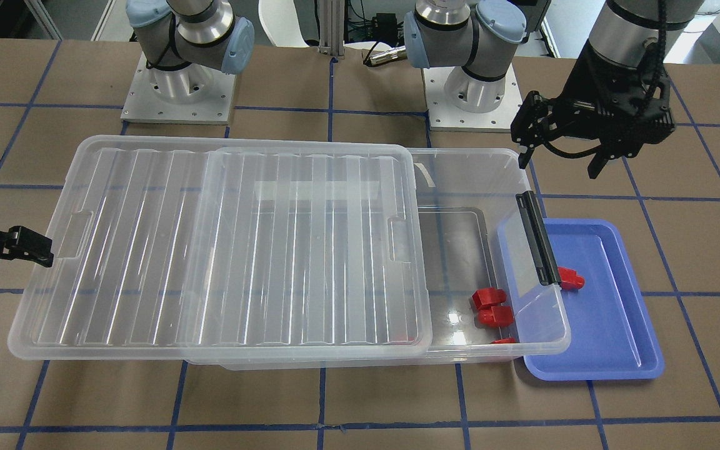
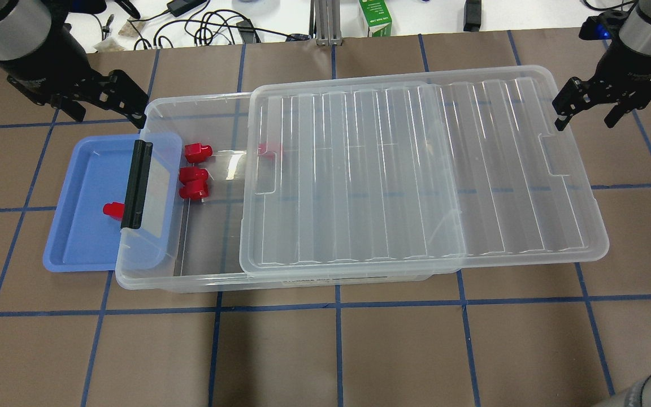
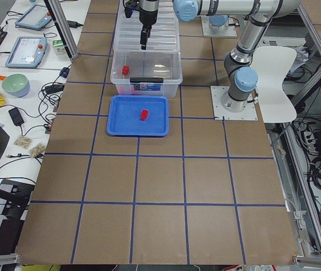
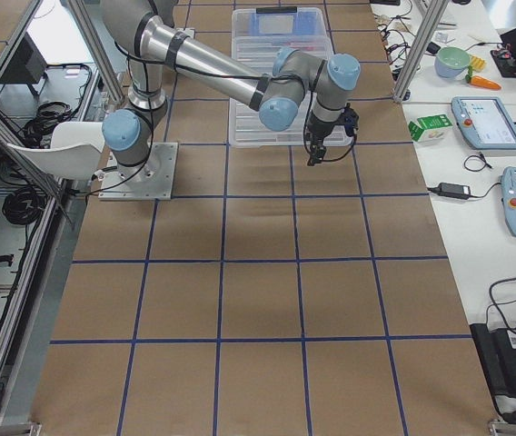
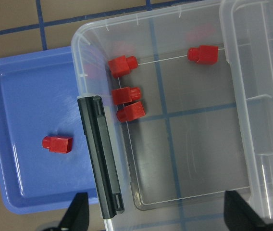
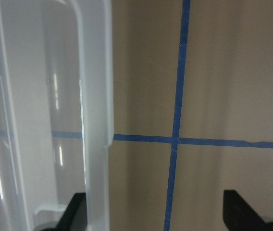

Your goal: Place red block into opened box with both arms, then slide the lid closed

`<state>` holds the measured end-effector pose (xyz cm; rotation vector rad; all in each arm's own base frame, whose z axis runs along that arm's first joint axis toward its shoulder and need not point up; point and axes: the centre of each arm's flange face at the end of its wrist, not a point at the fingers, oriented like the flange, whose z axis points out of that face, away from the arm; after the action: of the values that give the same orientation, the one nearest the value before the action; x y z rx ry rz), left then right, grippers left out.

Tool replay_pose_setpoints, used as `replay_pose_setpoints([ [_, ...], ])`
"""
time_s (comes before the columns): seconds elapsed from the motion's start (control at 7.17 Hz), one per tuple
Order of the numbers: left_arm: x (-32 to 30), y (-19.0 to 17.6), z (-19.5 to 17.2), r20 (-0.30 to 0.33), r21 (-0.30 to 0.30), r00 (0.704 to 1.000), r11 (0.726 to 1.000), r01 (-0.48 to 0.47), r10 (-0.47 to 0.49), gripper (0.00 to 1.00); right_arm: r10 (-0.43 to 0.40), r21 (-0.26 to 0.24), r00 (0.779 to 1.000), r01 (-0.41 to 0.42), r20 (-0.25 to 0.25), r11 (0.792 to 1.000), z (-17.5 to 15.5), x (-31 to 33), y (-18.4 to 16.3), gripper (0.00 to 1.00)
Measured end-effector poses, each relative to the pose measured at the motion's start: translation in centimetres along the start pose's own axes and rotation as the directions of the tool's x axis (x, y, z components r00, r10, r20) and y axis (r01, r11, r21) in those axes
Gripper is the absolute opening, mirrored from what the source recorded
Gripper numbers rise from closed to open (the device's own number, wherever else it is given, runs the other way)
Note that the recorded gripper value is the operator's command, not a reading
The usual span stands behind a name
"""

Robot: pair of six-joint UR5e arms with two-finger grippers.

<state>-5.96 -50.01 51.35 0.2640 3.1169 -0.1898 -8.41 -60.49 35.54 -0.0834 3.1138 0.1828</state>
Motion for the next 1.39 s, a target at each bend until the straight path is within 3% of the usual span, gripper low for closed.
replay_pose_setpoints([
  [0.56, -4.1, 0.2, 0.8, -0.058, 0.005, 0.997, 0.999, 0.043, -0.042, 1.00, 0.015, 0.011, 1.000, -0.015, -0.004, 1.000, -1.2, 0.0, 0.4, 1.00],
  [0.98, -5.6, 0.2, 1.6, -0.052, -0.006, 0.998, 0.999, 0.045, -0.045, 1.00, 0.017, 0.060, 1.000, -0.016, -0.015, 0.998, -5.7, -1.4, 3.0, 1.00],
  [1.25, -12.5, 0.4, 4.7, -0.060, -0.046, 0.988, 0.989, 0.141, -0.144, 1.00, 0.073, 0.079, 0.997, -0.072, -0.014, 0.994, -10.7, -3.8, 7.6, 1.00],
  [1.39, -15.5, -0.1, 7.2, -0.056, -0.056, 0.966, 0.967, 0.250, -0.253, 1.00, 0.105, 0.086, 0.994, -0.104, -0.014, 0.991, -12.9, -5.9, 10.0, 1.00],
])
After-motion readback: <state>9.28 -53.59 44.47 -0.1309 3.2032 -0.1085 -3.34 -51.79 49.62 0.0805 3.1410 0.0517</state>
